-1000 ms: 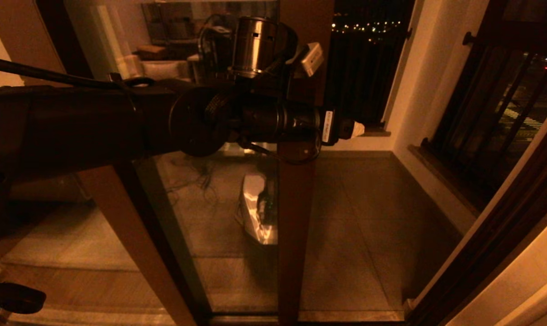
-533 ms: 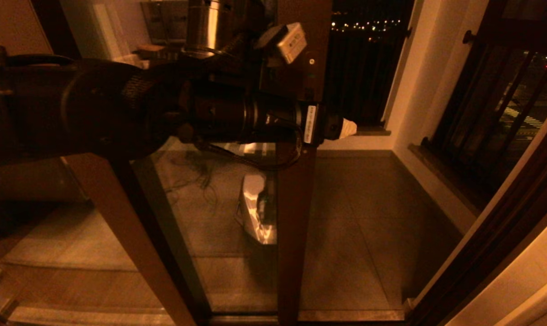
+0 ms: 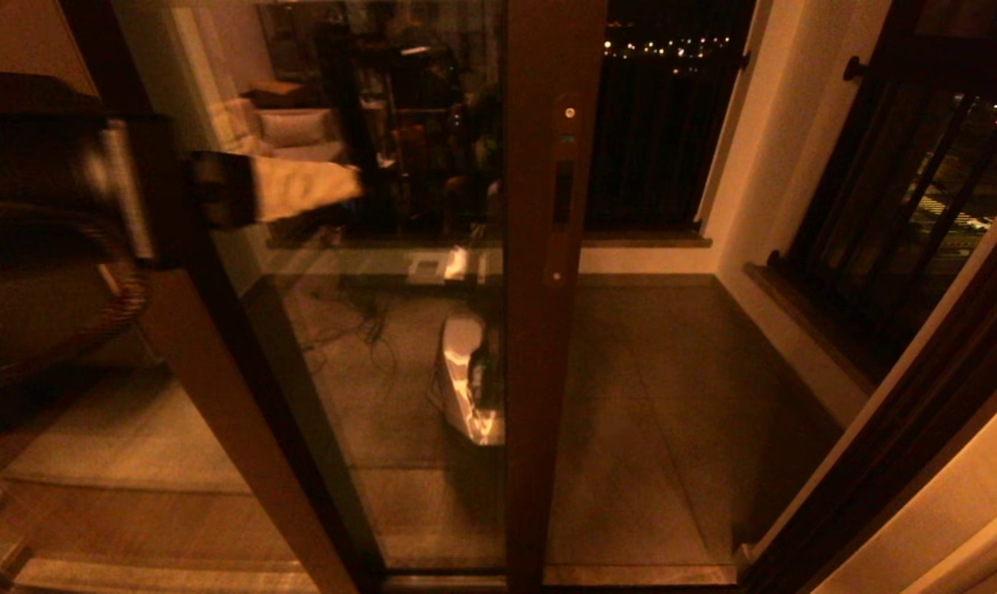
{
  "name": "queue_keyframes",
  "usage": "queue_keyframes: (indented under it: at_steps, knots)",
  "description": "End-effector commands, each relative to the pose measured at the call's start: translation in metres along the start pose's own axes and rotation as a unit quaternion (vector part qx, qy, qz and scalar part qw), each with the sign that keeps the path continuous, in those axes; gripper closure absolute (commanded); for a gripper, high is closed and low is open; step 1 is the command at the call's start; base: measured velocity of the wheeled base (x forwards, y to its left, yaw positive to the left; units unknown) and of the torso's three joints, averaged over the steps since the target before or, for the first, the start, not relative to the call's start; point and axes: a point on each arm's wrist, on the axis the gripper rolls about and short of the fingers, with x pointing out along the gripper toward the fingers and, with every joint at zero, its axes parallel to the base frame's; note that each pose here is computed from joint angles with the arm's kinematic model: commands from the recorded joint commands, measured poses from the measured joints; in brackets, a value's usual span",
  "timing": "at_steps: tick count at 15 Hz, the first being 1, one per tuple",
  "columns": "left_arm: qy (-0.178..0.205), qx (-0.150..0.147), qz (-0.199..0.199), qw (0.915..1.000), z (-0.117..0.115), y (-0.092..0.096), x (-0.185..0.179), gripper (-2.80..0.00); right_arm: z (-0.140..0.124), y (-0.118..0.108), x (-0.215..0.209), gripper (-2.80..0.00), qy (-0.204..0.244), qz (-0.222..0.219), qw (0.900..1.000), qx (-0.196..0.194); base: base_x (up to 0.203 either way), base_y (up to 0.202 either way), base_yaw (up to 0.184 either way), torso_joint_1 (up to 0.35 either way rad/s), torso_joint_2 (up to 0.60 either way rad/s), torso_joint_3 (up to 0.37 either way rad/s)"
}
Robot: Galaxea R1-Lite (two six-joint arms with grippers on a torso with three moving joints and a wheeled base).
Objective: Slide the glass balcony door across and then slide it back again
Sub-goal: Close the slid door
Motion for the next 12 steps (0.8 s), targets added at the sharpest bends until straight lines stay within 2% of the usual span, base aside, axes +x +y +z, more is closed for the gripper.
queue_keyframes:
  at_steps: [1,3,4,7,12]
  knots:
    - [-0.09,-0.001,0.054,0.9945,-0.001,0.008,-0.103,0.0,0.0,0.0,0.0,0.0,0.0,0.0,1.0,0.0,0.0,0.0,0.0,0.0,0.0,0.0]
    - [-0.106,0.002,0.115,0.9877,-0.022,0.007,-0.147,0.0,0.0,0.0,0.0,0.0,0.001,0.0,1.0,0.0,0.0,0.0,0.0,0.0,0.0,0.0]
    - [-0.114,0.004,0.153,0.9816,-0.034,0.003,-0.164,0.0,0.0,0.0,0.0,0.0,0.001,0.0,1.0,0.0,0.0,0.0,0.0,0.0,0.0,0.0]
    - [-0.12,0.007,0.225,0.9669,-0.072,-0.006,-0.189,0.0,0.0,0.0,0.0,0.0,0.001,0.0,1.0,0.0,0.0,0.0,0.0,0.0,0.0,0.0]
    - [-0.102,0.002,0.249,0.9632,-0.112,-0.012,-0.2,0.0,0.0,0.0,0.0,0.0,0.001,0.0,1.0,0.0,0.0,0.0,0.0,0.0,0.0,0.0]
